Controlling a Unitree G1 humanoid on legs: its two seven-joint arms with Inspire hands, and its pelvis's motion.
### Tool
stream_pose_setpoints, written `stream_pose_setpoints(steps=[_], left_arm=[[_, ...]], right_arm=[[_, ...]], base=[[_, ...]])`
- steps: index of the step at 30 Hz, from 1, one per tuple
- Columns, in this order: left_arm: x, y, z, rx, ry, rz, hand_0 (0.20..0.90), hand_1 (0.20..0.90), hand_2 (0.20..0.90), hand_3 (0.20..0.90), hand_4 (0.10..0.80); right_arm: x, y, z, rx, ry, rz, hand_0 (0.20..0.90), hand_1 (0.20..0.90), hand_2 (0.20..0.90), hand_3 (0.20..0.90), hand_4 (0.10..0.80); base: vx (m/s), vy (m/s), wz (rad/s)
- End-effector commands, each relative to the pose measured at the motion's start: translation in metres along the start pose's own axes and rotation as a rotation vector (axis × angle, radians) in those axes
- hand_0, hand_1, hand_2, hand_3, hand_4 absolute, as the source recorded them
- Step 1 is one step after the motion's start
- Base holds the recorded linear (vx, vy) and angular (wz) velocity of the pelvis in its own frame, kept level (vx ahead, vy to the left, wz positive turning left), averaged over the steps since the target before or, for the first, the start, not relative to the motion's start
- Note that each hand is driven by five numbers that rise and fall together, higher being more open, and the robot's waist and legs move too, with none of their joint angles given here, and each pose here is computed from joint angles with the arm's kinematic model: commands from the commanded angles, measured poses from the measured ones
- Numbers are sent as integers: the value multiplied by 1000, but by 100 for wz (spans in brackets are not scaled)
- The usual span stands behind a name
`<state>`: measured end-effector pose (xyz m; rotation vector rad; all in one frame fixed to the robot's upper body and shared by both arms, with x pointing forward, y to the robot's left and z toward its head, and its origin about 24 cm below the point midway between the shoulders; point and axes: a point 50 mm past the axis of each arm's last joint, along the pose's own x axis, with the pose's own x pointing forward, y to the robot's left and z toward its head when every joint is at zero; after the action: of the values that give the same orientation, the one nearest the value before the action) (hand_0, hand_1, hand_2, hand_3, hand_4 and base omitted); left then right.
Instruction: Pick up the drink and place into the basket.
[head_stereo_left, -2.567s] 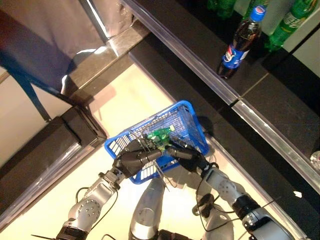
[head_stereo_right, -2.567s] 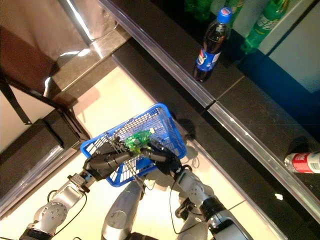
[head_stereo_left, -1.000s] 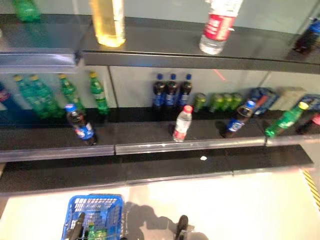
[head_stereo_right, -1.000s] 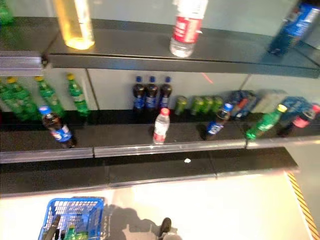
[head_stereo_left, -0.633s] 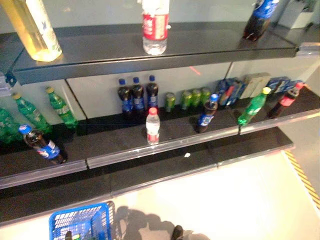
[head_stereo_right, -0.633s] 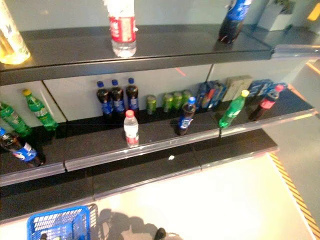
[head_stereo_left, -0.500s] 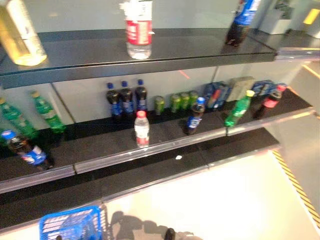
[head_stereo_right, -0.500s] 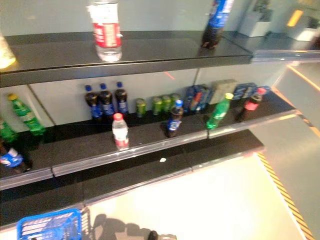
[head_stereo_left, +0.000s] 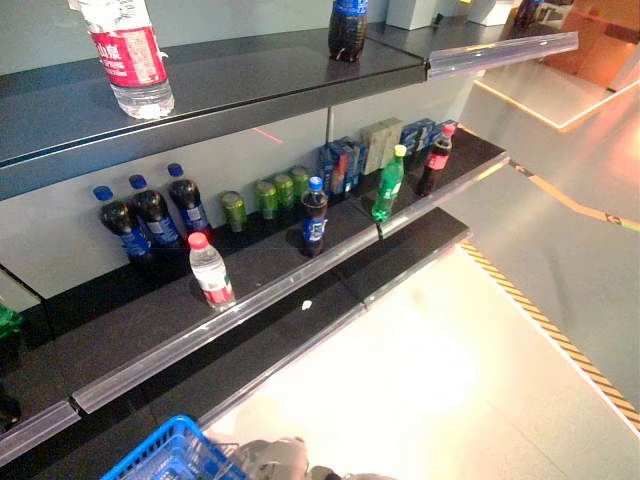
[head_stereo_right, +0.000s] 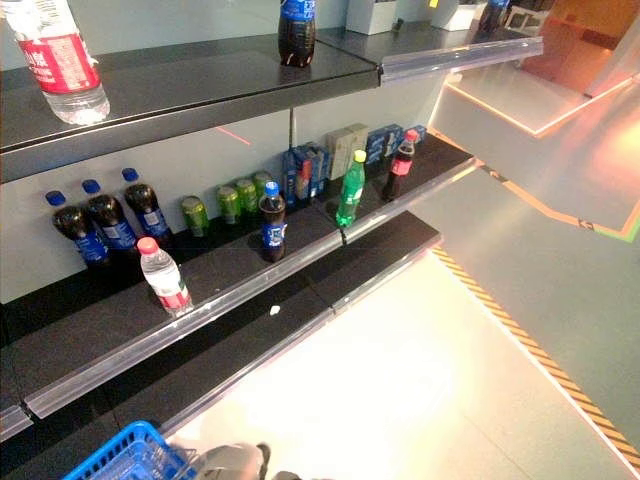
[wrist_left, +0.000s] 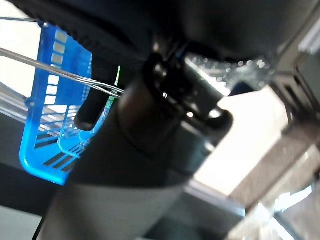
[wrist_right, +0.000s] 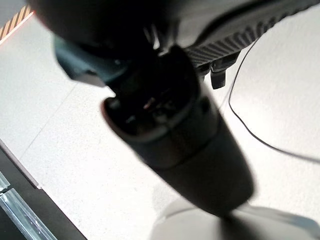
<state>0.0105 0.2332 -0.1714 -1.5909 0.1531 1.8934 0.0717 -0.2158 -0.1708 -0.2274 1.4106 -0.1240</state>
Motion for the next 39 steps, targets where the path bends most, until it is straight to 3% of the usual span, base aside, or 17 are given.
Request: stream_pose_setpoints(steps=[1, 11, 16, 22, 28, 34, 39], left_arm=[[4, -36, 78, -30, -311, -166, 300, 300, 300, 200, 100], [1, -75, 60, -66, -311, -198, 300, 300, 300, 200, 100], [-2, -83, 50, -68, -296, -214, 300, 300, 300, 200, 100], [0, -65, 56, -62, -311, -178, 300, 300, 300, 200, 100], [3, -24, 71, -39, -290, -124, 300, 300, 300, 200, 100], [3, -15, 78, -38, -300, -104, 300, 300, 300, 200, 100], [2, -19, 75, -24, -317, -132, 300, 300, 300, 200, 100]], right_arm=[[-1, 7, 20, -14, -75, 3, 900, 900, 900, 900, 800], [-3, 8, 37, -42, -178, -3, 900, 900, 900, 900, 800], [-5, 11, 48, -52, -205, -15, 900, 900, 900, 900, 800], [-5, 7, 51, -48, -186, 7, 900, 900, 900, 900, 800], [-6, -7, 64, -103, -213, -13, 900, 900, 900, 900, 800], [-6, -14, 69, -95, -215, -31, 900, 900, 900, 900, 800], [-7, 6, 72, -81, -220, 6, 900, 900, 900, 900, 800]], base=[[493, 19, -37], [380, -37, -31], [491, -380, 20], [415, -432, 47], [282, -431, -8], [325, -225, -1], [610, -169, -30]])
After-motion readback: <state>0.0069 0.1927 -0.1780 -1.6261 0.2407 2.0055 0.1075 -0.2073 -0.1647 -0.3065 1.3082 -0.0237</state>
